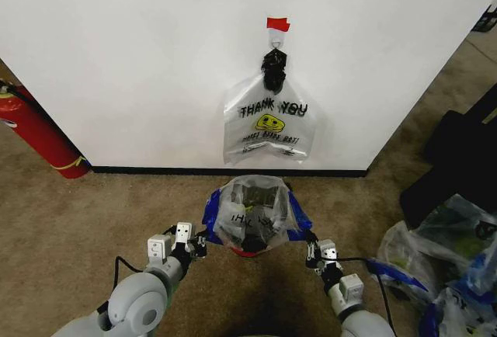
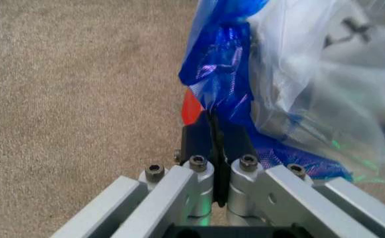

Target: Pick up the garbage bag from the wall and place it over the trash bin.

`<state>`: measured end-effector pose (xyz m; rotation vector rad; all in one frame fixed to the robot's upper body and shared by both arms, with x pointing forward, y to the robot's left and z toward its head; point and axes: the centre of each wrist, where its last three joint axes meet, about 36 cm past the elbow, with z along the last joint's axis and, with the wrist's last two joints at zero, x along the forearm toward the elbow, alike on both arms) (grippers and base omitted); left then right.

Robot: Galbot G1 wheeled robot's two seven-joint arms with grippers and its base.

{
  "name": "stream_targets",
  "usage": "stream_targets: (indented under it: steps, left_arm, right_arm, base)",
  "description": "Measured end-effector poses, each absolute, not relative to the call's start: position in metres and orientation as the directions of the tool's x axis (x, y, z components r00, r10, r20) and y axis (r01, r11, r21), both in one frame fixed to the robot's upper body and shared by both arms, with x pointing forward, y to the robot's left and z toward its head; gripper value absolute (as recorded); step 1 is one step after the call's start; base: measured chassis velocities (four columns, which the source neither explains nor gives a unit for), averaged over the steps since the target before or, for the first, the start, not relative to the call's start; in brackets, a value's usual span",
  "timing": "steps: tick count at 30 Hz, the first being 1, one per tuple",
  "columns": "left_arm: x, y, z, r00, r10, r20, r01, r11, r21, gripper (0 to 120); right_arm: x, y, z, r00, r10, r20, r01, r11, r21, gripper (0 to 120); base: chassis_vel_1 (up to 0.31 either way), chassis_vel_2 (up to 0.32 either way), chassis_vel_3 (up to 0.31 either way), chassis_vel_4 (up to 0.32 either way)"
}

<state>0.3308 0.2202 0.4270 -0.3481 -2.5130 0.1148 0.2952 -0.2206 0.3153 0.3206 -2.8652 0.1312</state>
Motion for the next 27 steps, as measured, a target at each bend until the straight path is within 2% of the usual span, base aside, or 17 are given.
stream_targets:
  steps: [27]
  left_arm:
    - [0.365, 0.221, 0.395, -0.837, 0.226, 0.498, 0.242, 0.970, -0.033, 0]
  right_arm:
    - [0.363, -0.217, 0.287, -0.936, -0.193, 0.293, -0.241, 0.961, -0.138, 0]
  base:
    - [0.000, 0.000, 0.000, 0.000]
